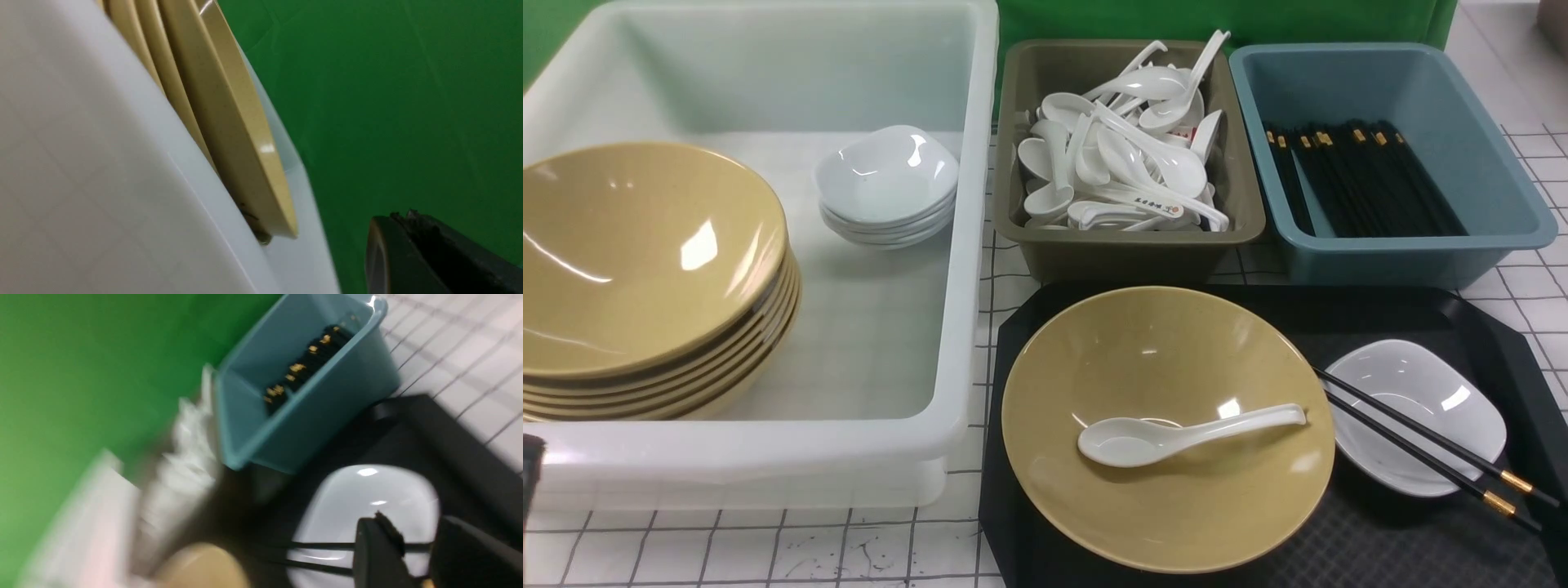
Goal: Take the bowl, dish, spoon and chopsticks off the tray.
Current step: Use the right arm to grab the chopsticks
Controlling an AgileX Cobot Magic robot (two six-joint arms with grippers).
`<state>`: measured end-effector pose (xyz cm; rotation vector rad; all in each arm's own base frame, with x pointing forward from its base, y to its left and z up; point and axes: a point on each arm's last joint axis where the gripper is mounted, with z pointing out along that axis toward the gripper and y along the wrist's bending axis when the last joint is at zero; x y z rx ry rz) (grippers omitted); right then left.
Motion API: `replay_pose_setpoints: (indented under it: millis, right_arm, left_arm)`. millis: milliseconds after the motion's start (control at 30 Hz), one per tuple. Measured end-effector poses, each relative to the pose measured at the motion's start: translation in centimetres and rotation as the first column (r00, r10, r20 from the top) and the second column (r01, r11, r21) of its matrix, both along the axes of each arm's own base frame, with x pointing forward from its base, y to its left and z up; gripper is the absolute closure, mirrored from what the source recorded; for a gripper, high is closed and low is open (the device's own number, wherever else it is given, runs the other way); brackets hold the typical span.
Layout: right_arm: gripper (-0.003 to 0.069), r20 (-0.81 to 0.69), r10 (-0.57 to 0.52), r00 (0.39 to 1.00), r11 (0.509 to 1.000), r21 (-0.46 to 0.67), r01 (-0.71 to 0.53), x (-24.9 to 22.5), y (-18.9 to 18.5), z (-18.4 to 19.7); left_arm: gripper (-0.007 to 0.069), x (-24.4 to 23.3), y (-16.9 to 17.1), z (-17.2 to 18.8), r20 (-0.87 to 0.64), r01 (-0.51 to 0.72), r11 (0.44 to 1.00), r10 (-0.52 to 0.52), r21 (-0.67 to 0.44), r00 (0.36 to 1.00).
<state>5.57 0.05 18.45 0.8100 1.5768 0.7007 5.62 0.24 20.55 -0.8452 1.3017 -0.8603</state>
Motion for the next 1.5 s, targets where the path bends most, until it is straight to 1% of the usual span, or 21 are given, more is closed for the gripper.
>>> replay_pose_setpoints:
  millis: [33,100,400,467,567,600,633,767,833,900,933,967,1033,1100,1133,1167,1200,1367,1433,1467,1500]
  right_arm:
    - [0.0421,0.001,-0.013,1.000,0.995,0.098,0.012,0.0,0.0,0.0]
    - [0.0421,0.000,-0.020,1.000,0.987,0.157,0.020,0.0,0.0,0.0]
    - [0.0421,0.013,-0.008,1.000,0.997,0.079,0.007,0.0,0.0,0.1]
    - [0.0421,0.042,-0.001,0.999,1.000,0.021,0.000,0.1,0.0,0.3]
    - [0.0435,0.075,0.066,0.995,0.976,-0.213,-0.049,-0.3,0.2,2.8]
    - [0.0437,0.075,0.069,0.995,0.973,-0.226,-0.050,-0.3,0.2,3.0]
    - [0.0465,0.058,0.110,0.992,0.940,-0.332,-0.085,-0.5,0.3,4.8]
    - [0.0568,-0.087,0.206,0.975,0.803,-0.555,-0.219,0.2,0.8,8.7]
    - [0.0614,-0.196,0.242,0.950,0.707,-0.635,-0.311,1.3,1.1,10.8]
    - [0.0622,-0.266,0.256,0.929,0.629,-0.684,-0.369,2.5,1.2,12.5]
    - [0.0623,-0.324,0.263,0.909,0.569,-0.709,-0.418,3.5,1.4,13.7]
    - [0.0623,-0.415,0.270,0.869,0.492,-0.716,-0.495,5.1,1.6,15.1]
    - [0.0623,-0.482,0.274,0.832,0.438,-0.708,-0.554,6.1,1.7,15.8]
    - [0.0623,-0.595,0.275,0.756,0.382,-0.653,-0.653,7.9,2.0,16.4]
    - [0.0623,-0.609,0.274,0.745,0.378,-0.644,-0.665,8.0,2.0,16.2]
    - [0.0623,-0.675,0.273,0.686,0.345,-0.597,-0.725,9.4,2.3,16.4]
    - [0.0623,-0.685,0.272,0.676,0.344,-0.587,-0.733,9.6,2.3,16.3]
    - [0.0585,-0.826,0.274,0.492,0.244,-0.436,-0.866,13.0,3.1,14.2]
    - [0.0540,-0.863,0.276,0.424,0.187,-0.384,-0.904,14.1,3.7,13.0]
    - [0.0490,-0.887,0.281,0.367,0.129,-0.343,-0.930,15.0,4.4,12.0]
    - [0.0466,-0.893,0.280,0.353,0.117,-0.333,-0.935,15.2,4.5,11.7]
  left_arm:
    - [0.0631,0.0,0.1,0.1,0.011,-0.004,0.998,0.005,-0.058,1.000]
    - [0.0631,0.0,0.2,0.1,0.018,-0.007,0.995,0.009,-0.099,1.000]
    - [0.0631,-0.1,0.3,0.3,0.035,-0.021,0.991,0.026,-0.132,0.999]
    - [0.0631,-0.1,0.2,0.8,0.042,-0.015,0.996,0.019,-0.093,0.999]
    - [0.0631,-0.9,-0.2,4.5,0.112,-0.019,0.981,-0.002,0.193,0.994]
    - [0.0631,-1.0,-0.2,4.7,0.116,-0.021,0.977,-0.004,0.212,0.993]
    - [0.0631,-1.7,-0.5,7.0,0.144,-0.038,0.929,-0.017,0.369,0.989]
    - [0.0631,-1.2,-1.0,10.2,0.013,0.026,0.771,-0.045,0.636,0.999]
    - [0.0631,0.5,-1.0,11.5,-0.153,0.141,0.682,-0.044,0.718,0.987]
    - [0.0631,2.0,-1.0,12.2,-0.292,0.254,0.626,-0.043,0.737,0.955]
    - [0.0631,3.0,-1.0,12.6,-0.378,0.325,0.593,-0.038,0.737,0.925]
    - [0.0631,4.8,-0.8,13.0,-0.519,0.450,0.537,-0.026,0.714,0.854]
    - [0.0631,6.2,-0.7,13.8,-0.592,0.525,0.485,-0.017,0.699,0.805]
    - [0.0631,7.9,-0.7,14.4,-0.665,0.607,0.424,-0.016,0.672,0.747]
    - [0.0631,8.0,-0.7,14.4,-0.675,0.619,0.417,-0.018,0.665,0.737]
    - [0.0631,9.7,-1.2,14.9,-0.708,0.674,0.354,-0.046,0.648,0.704]
    - [0.0631,9.9,-1.2,14.9,-0.711,0.678,0.349,-0.045,0.647,0.702]
    - [0.0631,14.2,-6.3,15.0,-0.774,0.805,0.057,-0.240,0.591,0.585]
    - [0.0631,15.3,-8.8,14.8,-0.794,0.820,-0.059,-0.296,0.570,0.531]
    - [0.0631,16.3,-10.9,14.5,-0.811,0.824,-0.138,-0.328,0.549,0.485]
    - [0.0631,16.3,-11.4,14.6,-0.809,0.820,-0.156,-0.340,0.551,0.480]
